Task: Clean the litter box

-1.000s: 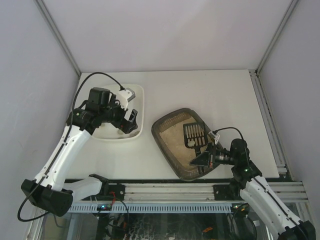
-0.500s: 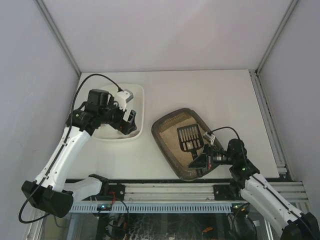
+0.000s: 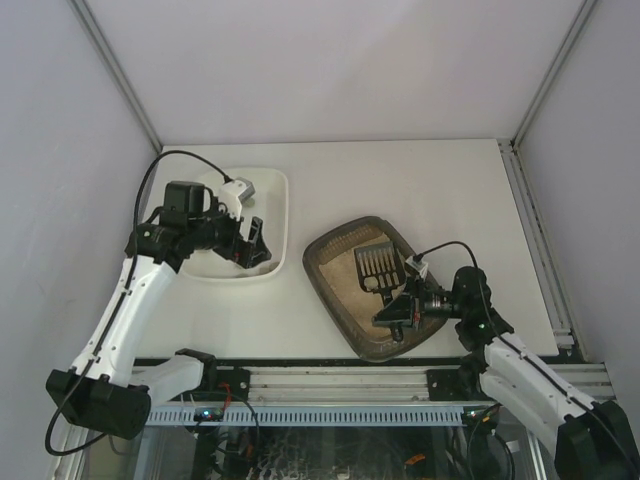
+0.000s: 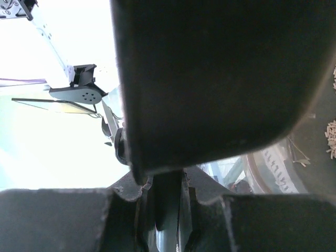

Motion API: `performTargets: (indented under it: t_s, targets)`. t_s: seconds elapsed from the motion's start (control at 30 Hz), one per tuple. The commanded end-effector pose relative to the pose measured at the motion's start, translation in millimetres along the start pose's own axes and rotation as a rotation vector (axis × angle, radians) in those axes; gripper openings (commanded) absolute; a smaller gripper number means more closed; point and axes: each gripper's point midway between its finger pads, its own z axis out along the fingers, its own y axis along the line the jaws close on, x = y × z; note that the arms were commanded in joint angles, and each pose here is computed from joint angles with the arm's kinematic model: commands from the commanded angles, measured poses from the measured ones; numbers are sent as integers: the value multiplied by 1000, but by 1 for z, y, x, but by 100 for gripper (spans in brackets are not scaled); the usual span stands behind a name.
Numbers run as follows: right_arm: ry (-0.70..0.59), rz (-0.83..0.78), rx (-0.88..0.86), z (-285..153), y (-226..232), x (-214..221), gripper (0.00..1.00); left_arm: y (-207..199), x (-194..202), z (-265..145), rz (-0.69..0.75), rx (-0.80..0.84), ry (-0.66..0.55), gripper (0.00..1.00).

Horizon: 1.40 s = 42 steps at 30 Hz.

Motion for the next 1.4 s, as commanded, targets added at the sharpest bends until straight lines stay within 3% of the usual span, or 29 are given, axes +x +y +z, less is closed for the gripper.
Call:
performTargets:
  t_s: [0.0,0.23,0.57,0.63,0.77,1.0,1.13,1.23,1.37]
  targets:
    - [-6,-16,-70,7,25,-13,0,-11,-6,-4,-46,84,-55,100]
    - [38,79,-213,15,49,-22,0,-10,-6,-7,-86,112,-72,100]
    - [44,-3,-192,22,64,-40,0,-8,-6,-11,-85,104,-93,100]
    - [36,-17,-120,25,58,-45,0,-5,-8,-12,-86,88,-104,100]
    - [-16,-215,94,25,47,-57,0,22,-19,-19,-126,-43,-160,100]
    - [-76,-262,145,51,63,-87,0,63,-32,-42,-348,-87,-230,100]
    - [-53,-303,272,91,68,-104,0,95,-37,-64,-445,-245,-316,100]
    - [-23,-358,425,126,62,-121,0,124,-29,-82,-523,-450,-305,100]
    - [25,-536,657,164,58,-143,0,144,-24,-109,-568,-630,-335,100]
